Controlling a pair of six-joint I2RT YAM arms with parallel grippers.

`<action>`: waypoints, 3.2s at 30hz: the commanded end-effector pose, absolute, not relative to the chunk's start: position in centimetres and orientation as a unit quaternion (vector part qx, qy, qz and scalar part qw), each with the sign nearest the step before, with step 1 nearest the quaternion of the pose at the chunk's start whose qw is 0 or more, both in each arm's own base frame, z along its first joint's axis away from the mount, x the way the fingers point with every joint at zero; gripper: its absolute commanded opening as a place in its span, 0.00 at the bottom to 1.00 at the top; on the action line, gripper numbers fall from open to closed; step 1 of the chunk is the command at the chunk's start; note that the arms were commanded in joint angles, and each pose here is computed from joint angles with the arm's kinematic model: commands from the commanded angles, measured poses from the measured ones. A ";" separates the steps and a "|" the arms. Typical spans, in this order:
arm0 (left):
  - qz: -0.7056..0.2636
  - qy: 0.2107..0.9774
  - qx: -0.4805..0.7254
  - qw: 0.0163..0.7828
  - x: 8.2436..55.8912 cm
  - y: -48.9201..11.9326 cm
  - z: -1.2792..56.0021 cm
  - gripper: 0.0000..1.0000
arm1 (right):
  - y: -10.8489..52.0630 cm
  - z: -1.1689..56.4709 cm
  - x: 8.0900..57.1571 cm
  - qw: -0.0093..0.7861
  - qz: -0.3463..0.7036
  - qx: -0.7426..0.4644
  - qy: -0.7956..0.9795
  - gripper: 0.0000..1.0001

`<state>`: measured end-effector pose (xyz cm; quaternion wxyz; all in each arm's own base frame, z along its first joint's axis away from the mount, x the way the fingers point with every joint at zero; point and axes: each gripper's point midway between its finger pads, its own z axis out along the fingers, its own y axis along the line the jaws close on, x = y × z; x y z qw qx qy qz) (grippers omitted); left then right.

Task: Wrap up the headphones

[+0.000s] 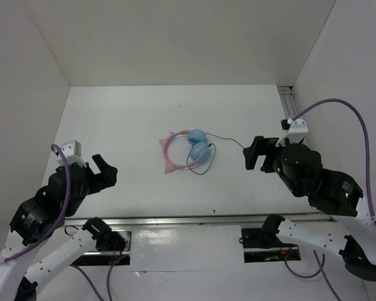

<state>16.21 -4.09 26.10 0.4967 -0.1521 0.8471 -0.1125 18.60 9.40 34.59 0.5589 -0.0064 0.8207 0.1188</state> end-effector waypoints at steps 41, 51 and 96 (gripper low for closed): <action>-0.143 0.916 -0.148 0.344 39.2 -18.9 8.1 0.93 | 20.0 29.9 19.8 0.515 0.261 -0.095 0.811 1.00; -0.054 0.942 -0.170 0.286 37.1 -17.2 3.0 0.81 | 19.1 31.3 19.5 0.530 0.269 -0.080 0.800 1.00; 0.084 0.885 -0.187 0.418 32.4 -7.3 30.3 0.00 | 27.2 34.1 19.2 0.655 0.365 -0.290 0.595 1.00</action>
